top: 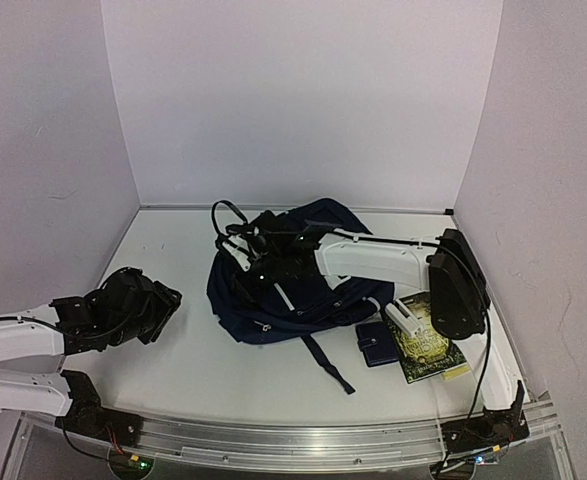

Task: Pack the student bag
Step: Adjust the student bag at the center of the board.

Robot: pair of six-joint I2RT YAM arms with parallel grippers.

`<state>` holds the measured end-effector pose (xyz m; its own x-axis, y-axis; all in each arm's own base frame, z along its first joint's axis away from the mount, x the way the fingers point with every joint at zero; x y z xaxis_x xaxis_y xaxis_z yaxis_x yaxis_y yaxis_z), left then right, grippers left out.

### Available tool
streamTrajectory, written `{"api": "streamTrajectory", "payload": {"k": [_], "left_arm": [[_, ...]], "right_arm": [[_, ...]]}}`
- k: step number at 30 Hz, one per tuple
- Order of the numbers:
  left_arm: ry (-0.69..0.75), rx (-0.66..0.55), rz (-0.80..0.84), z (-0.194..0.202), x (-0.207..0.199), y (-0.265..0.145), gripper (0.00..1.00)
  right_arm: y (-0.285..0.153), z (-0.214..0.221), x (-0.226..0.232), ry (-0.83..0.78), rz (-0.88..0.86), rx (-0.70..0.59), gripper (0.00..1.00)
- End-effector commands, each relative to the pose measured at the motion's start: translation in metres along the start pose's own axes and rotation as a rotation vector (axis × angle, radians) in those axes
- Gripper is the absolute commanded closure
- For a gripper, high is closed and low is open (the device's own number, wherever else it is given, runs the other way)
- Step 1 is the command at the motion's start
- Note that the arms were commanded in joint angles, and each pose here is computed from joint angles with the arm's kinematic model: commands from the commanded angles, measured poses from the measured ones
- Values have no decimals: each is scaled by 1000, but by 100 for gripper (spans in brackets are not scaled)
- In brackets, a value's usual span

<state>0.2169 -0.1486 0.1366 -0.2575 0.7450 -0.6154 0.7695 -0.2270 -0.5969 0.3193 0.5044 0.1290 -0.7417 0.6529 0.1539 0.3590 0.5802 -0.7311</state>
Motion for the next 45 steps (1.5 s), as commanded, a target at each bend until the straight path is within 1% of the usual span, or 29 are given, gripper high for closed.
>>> {"api": "streamTrajectory", "payload": {"k": [1,8,11,13,15,16,17,18,21,24,28,34,38,43,45], "left_arm": [[-7,-36,16,-11,-9,-6,34],[-9,-31,16,-10,-9,-5,34],[-5,-27,11,-9,-9,-3,34],[-4,-27,10,-9,-9,-3,34],[0,-23,12,-8,-10,-2,34],[3,-22,18,-8,-12,-2,34],[8,-20,23,-8,-13,-1,34],[15,-19,31,-8,-16,-1,34],[42,-10,65,-7,-24,1,34],[63,-5,138,-5,-37,3,34],[118,-3,262,-4,-63,5,37],[206,16,428,1,-101,7,42],[233,11,518,1,-123,6,39],[286,35,524,4,-142,16,39],[276,42,487,6,-140,25,43]], "right_arm": [[14,8,1,-8,10,36,66],[38,29,-7,-40,61,96,69],[42,34,-6,-76,97,104,67],[44,35,-11,-101,154,104,66],[44,33,-15,-107,186,115,80],[43,32,-16,-109,194,119,87],[39,28,-15,-109,200,116,97],[32,20,-14,-103,201,105,99],[2,-8,-5,-86,168,39,100],[-31,-37,3,-57,117,-34,100],[-58,-55,8,-14,55,-79,100],[-70,-58,9,16,10,-82,100],[-73,-60,10,13,0,-86,100],[-71,-59,11,14,-10,-81,100],[-72,-59,12,13,-12,-82,100]]}}
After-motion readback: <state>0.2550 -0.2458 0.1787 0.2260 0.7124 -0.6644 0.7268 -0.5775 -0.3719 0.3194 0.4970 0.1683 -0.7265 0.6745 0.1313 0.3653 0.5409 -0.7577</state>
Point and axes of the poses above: each gripper's point midway between its finger pads, its own y axis out along the fingers, its own x axis along the line the jaws close on, z = x × y, the point moved 3 cm from there along -y, back along the fingers, and after that the axes turned 13 degrees about y, right-handed, at the moved point
